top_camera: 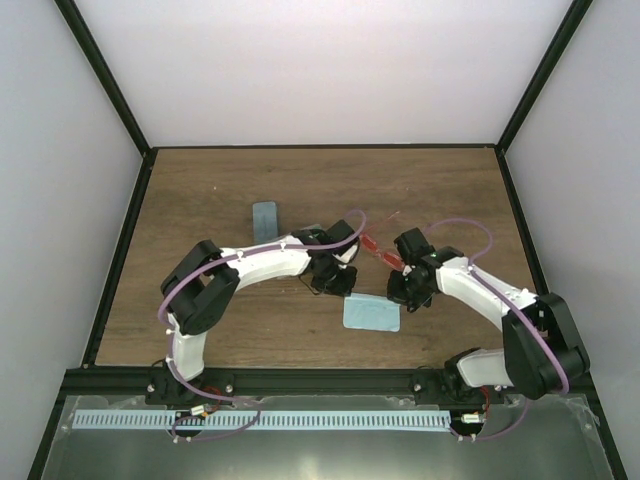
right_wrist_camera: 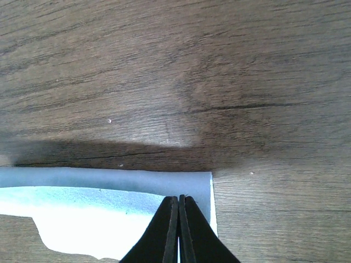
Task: Organize the sunglasses
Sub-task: Fold the glasses cleaning cloth at the center of the board.
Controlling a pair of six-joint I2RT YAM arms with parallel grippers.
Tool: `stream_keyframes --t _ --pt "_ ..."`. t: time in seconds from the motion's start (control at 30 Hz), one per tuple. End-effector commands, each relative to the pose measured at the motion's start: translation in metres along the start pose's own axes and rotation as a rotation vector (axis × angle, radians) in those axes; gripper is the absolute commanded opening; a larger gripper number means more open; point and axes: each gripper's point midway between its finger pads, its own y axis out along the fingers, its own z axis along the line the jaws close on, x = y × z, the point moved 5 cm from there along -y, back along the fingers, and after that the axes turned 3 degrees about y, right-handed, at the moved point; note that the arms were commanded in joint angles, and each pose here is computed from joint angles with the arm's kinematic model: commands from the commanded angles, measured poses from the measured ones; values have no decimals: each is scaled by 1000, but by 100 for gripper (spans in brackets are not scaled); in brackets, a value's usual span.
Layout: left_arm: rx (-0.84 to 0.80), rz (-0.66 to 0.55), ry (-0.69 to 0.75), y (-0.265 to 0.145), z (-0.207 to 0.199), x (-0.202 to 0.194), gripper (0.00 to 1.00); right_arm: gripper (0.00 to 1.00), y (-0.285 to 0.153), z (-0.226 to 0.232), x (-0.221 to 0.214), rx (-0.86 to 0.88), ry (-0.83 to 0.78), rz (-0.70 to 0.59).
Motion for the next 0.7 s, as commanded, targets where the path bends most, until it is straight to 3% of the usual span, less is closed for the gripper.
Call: stream_keyframes --t 0.0,0.67 --pt "-33 -4 36 -8 -8 -4 4 1 -3 -1 -6 1 2 3" --pt "-31 24 55 -5 -9 -13 4 1 3 -3 -24 0 5 44"
